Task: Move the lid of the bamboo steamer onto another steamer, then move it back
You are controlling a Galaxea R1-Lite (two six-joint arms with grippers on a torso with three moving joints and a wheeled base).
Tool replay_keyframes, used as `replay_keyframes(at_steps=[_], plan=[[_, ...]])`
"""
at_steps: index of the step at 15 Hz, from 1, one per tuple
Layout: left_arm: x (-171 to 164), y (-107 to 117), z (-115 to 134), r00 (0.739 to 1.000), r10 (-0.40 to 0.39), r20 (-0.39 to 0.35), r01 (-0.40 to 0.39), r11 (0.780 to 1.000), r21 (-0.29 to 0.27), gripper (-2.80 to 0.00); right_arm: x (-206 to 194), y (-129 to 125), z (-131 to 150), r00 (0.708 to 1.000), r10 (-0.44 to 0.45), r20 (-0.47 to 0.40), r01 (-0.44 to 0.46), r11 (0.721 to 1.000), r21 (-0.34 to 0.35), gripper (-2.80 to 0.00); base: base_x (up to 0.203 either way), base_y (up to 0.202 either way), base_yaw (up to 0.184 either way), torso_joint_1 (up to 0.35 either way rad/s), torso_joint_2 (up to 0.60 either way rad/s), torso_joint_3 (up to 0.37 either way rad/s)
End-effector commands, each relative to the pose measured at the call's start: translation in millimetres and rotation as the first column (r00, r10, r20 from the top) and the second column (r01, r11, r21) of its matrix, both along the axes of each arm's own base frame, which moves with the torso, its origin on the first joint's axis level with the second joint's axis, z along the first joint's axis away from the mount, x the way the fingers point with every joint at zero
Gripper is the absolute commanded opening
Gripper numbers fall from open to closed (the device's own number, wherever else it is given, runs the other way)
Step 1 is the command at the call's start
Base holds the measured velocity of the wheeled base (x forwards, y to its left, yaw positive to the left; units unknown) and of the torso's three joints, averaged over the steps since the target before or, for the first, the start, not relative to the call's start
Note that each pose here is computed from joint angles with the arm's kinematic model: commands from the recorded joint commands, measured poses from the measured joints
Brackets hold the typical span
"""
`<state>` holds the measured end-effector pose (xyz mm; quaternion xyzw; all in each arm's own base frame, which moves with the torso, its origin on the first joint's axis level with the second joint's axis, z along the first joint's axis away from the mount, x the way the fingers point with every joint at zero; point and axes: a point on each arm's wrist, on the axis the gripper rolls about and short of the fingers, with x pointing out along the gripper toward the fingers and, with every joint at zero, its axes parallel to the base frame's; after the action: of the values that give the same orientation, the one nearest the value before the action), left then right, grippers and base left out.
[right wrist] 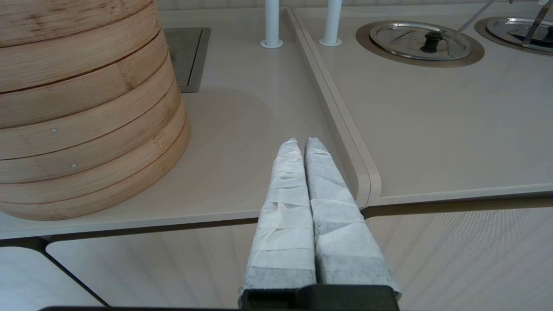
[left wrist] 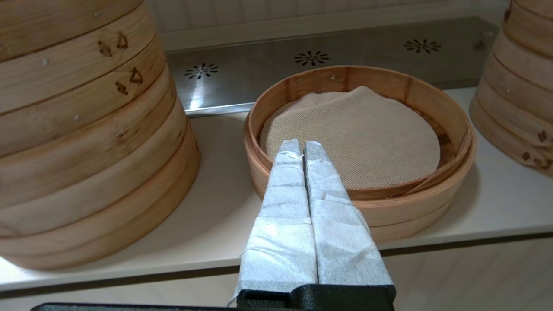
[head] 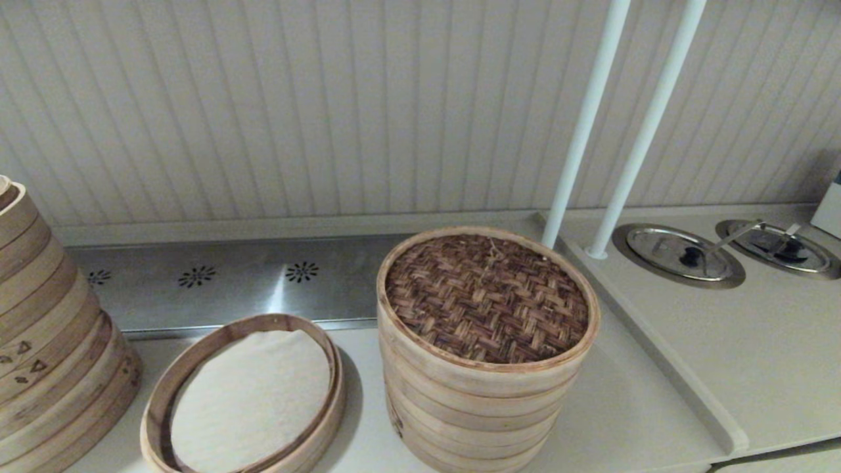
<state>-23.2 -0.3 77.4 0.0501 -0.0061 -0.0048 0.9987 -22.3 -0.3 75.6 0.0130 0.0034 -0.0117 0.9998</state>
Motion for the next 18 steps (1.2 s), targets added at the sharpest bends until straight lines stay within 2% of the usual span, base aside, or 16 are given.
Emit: replay_keyframes(at_steps=[1, 5, 18], plan=[[-0.2, 0.0, -0.6, 1.000, 0.002, 0.002, -0.002, 1.000, -0.028, -2.80, 0.3, 0.0, -0.9, 1.000, -0.001, -0.004, 0.001, 1.000, 0.000, -2.80, 0.000, 0.000, 0.000, 0.000, 0.00, 0.000], [-0.3, 0.3, -0.4, 1.000, 0.014, 0.005, -0.013, 0.995, -0.097, -2.80, 0.4, 0.0, -1.2, 1.000, 0.000, -0.005, 0.000, 1.000, 0.000, -2.80, 0.000, 0.000, 0.000, 0.000, 0.00, 0.000], [0.2, 0.4, -0.5, 1.000, 0.015, 0.002, -0.015, 0.992, -0.121, -2.80, 0.3, 0.0, -1.1, 1.000, 0.000, -0.005, 0.000, 1.000, 0.000, -2.80, 0.000, 0.000, 0.000, 0.000, 0.00, 0.000]])
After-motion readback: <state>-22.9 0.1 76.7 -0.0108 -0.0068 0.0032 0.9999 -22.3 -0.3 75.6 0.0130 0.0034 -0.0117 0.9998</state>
